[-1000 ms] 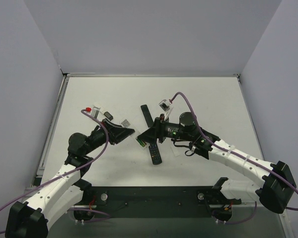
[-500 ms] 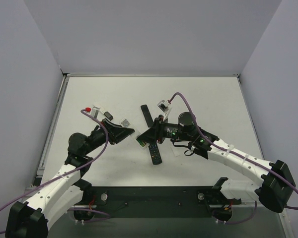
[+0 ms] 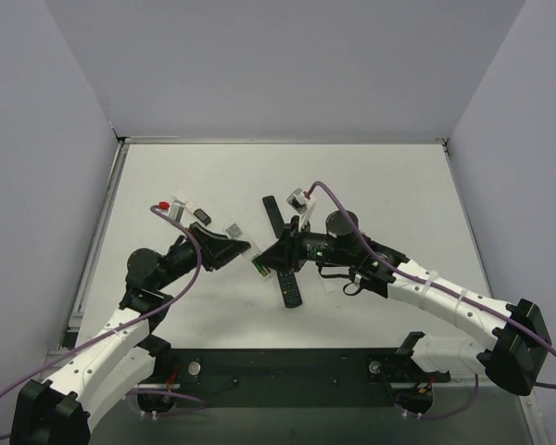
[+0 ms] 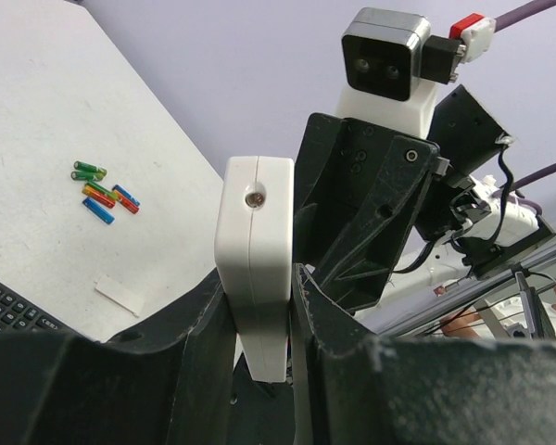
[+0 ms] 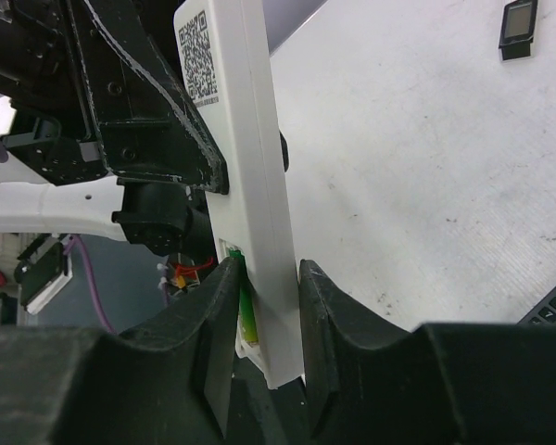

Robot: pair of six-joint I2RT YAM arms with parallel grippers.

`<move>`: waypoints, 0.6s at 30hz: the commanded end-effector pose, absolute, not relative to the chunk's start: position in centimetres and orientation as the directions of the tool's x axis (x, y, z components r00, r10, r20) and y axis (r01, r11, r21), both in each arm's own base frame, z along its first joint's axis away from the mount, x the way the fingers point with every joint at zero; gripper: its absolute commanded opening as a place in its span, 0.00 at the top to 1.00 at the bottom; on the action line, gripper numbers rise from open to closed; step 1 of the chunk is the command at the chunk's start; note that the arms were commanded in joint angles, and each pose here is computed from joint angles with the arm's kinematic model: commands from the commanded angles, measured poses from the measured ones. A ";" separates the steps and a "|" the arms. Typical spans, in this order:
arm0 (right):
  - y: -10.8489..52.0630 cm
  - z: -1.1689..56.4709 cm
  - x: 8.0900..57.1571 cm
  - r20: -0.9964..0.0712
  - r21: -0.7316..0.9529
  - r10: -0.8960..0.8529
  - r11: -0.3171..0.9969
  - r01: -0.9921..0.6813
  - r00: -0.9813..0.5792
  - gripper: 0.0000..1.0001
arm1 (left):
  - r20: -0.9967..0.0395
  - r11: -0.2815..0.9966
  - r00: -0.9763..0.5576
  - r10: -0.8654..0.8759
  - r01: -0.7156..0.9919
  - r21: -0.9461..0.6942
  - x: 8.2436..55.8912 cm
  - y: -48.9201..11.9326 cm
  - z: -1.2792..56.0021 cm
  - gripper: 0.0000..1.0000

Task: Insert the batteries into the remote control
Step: Load the battery into the remote control.

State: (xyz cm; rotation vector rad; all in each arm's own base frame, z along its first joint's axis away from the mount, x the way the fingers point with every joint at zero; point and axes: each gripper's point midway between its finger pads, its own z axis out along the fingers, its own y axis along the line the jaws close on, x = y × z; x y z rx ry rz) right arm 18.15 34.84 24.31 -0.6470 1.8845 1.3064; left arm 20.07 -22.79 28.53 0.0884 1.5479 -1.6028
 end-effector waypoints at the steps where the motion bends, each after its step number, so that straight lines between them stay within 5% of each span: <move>1: 34.6 23.3 18.6 -0.842 0.454 -0.069 0.443 -0.773 -0.535 0.76 | -0.643 0.134 -0.529 -0.554 0.705 -0.696 19.1 -22.4 32.0 1.00; 12: 33.5 27.4 18.7 -0.874 0.437 -0.002 0.438 -0.786 -0.486 0.42 | -0.687 0.328 -0.526 -0.501 0.619 -0.713 20.9 -21.6 26.9 1.00; 18: 29.6 27.6 21.3 -0.870 0.404 0.022 0.605 -0.687 -0.492 0.03 | -0.710 0.454 -0.545 -0.446 0.546 -0.704 22.0 -20.6 24.0 1.00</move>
